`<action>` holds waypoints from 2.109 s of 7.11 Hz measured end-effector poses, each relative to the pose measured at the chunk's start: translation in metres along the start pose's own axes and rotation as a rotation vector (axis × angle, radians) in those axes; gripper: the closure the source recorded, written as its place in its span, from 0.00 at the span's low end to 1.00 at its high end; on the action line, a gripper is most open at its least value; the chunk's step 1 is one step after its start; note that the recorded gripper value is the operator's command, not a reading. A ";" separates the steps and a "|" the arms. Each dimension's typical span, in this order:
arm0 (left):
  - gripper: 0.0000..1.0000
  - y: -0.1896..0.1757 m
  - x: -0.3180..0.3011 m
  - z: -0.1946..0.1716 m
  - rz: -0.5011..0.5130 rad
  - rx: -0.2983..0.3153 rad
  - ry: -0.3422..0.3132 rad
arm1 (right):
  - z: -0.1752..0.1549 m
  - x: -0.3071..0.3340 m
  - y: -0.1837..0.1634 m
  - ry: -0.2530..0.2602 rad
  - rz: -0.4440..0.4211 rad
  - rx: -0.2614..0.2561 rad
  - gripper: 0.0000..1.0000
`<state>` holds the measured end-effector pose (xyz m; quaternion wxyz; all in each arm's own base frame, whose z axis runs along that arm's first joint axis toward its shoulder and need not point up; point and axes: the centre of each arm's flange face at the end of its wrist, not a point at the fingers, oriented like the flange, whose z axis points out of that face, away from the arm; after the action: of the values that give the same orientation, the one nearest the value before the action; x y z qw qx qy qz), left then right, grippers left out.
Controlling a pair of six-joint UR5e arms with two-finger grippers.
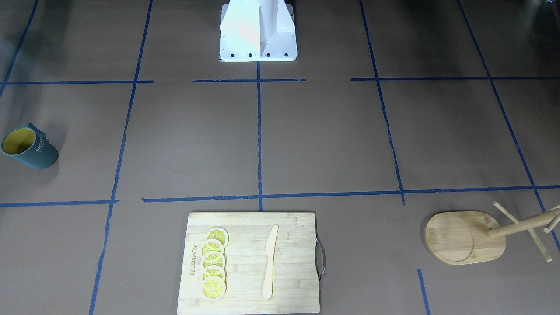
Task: Hang cup on storage rack
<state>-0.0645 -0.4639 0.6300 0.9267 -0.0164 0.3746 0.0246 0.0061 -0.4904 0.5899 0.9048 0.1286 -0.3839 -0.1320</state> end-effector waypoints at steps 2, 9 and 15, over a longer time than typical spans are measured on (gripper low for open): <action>0.00 0.000 0.001 0.000 0.001 0.000 0.000 | -0.007 -0.070 -0.024 -0.032 -0.144 0.023 0.00; 0.00 -0.001 0.002 -0.001 0.003 0.003 0.001 | 0.045 -0.112 0.000 0.004 -0.282 -0.081 0.00; 0.00 -0.001 0.003 -0.003 0.006 0.008 0.001 | 0.083 -0.089 -0.023 0.001 -0.239 -0.132 0.00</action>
<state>-0.0643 -0.4655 0.6254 0.9266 -0.0118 0.3750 0.0261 -0.1174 -0.4924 0.5793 0.8893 0.1138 -0.3560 -0.2636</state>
